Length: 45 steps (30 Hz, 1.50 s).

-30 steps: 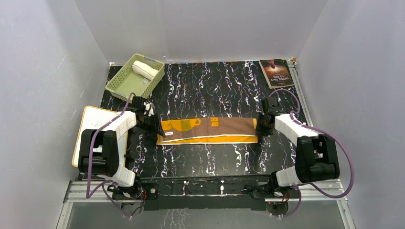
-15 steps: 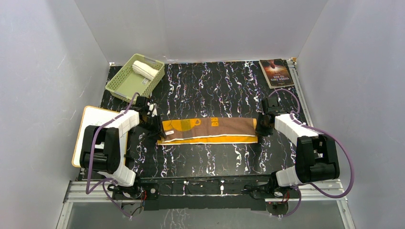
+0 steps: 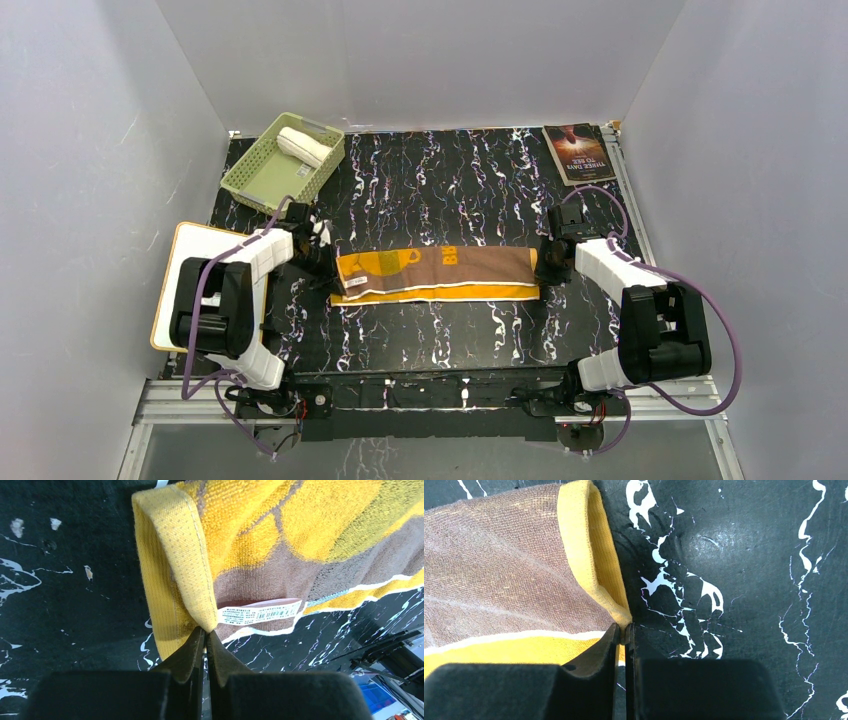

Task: Roll the towels
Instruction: Fold the towel at the center of the board.

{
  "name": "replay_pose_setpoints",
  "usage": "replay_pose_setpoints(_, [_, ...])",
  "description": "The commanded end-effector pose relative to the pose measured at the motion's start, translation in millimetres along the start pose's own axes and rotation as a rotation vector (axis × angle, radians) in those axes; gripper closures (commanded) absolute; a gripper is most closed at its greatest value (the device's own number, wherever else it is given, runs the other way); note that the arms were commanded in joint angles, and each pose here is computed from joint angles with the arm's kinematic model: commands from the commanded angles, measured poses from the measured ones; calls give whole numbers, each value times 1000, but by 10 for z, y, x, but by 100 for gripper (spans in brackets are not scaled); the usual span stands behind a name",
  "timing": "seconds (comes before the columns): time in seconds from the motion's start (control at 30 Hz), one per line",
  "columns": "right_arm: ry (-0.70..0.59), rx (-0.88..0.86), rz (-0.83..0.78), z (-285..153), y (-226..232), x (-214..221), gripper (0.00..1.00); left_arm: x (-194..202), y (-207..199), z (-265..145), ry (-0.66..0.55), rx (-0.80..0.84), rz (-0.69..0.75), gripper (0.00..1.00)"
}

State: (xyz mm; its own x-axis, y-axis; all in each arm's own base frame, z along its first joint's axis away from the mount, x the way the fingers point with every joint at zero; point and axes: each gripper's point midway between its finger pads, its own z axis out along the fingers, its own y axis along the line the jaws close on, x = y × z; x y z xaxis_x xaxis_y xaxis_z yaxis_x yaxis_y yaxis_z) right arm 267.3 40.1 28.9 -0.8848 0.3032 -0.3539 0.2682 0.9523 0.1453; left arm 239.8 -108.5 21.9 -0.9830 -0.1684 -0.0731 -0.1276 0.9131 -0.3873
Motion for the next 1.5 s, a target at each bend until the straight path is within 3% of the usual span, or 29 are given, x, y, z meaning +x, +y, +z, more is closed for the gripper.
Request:
replay_pose_setpoints(0.0, [-90, -34, -7, -129, 93, -245, 100, -112, -159, -239, -33, 26, 40, 100])
replay_pose_setpoints(0.2, [-111, -36, 7, -218, 107, -297, 100, -213, -139, -509, -104, -28, 40, 100])
replay_pose_setpoints(0.6, [-109, -48, 3, -356, 88, -203, 100, -191, 162, -821, -112, 4, -49, 100])
replay_pose_setpoints(0.7, [-97, -50, 1, -313, 88, -177, 99, -166, 139, -796, -94, 33, -52, 100])
replay_pose_setpoints(0.77, [-89, -56, 1, -278, 100, -161, 92, -126, 92, -749, -65, 69, -57, 100])
replay_pose_setpoints(0.83, [-81, -62, 5, -262, 115, -158, 100, -93, 63, -708, -44, 97, -65, 100])
replay_pose_setpoints(1.13, [-63, -159, 6, -493, 373, -48, 100, 23, 123, -686, 2, 66, -91, 100])
replay_pose_setpoints(1.33, [-19, -132, -19, -505, 404, 227, 100, 208, 248, -624, 47, 2, -155, 100])
replay_pose_setpoints(1.47, [-24, -76, -6, -499, 323, 192, 100, 350, 323, -539, 95, -24, -188, 100])
